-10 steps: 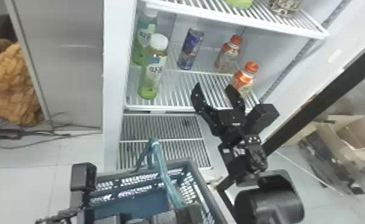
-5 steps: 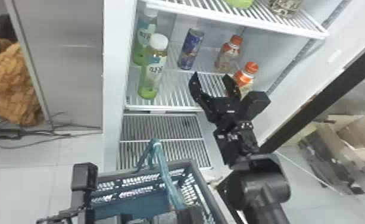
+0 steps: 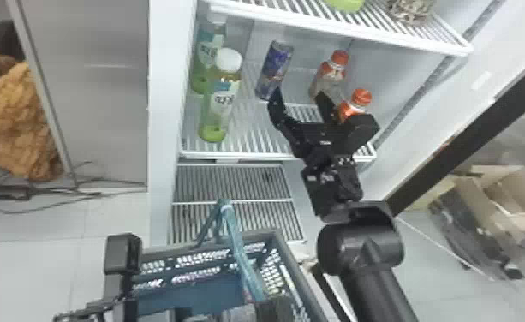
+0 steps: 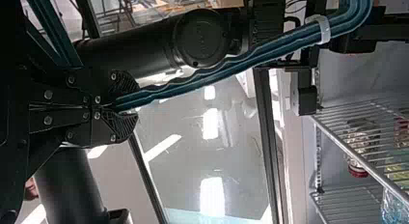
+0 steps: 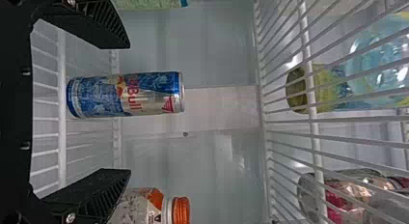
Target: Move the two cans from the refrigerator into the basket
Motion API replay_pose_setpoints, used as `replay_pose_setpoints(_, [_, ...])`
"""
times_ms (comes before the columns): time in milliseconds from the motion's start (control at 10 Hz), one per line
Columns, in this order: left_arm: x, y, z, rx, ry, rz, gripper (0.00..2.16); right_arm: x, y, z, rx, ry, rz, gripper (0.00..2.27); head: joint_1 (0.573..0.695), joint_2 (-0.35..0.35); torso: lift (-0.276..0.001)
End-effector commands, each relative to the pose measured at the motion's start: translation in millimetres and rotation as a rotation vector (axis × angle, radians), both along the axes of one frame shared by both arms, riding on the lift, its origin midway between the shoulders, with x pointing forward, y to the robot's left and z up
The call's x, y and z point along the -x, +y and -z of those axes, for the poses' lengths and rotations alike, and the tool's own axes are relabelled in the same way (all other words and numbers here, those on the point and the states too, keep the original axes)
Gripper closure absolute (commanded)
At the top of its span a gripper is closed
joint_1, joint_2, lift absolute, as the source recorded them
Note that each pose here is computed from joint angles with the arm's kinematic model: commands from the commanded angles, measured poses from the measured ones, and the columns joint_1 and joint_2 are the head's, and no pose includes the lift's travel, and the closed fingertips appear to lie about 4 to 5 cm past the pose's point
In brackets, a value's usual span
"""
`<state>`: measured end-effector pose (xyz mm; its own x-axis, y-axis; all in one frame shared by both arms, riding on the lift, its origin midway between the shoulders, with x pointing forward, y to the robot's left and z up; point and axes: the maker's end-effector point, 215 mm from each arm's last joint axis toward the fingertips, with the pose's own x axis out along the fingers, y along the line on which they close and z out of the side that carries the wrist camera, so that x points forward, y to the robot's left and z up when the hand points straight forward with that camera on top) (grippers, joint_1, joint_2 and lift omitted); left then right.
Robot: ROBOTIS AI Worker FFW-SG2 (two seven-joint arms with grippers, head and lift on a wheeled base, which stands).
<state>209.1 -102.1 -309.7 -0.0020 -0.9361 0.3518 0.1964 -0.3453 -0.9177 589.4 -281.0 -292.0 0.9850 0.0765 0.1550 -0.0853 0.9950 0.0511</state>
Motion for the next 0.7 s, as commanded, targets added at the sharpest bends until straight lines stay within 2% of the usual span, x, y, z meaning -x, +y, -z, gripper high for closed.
replay_pose_setpoints(0, [0.4,0,0,0.002,0.001,0.001,1.18,-7,0,-1,0.003,0.000,0.000,0.09,0.695,-0.350,-0.276])
replay_pose_setpoints(300, [1.1,-1,-1,0.001,-0.002,0.007,1.18,-25,5,-6,0.013,-0.008,-0.009,0.09,0.695,-0.350,-0.276])
replay_pose_setpoints(600, [1.1,-2,-1,0.000,-0.004,0.008,1.18,-39,1,6,0.025,0.019,0.003,0.09,0.695,-0.350,-0.276])
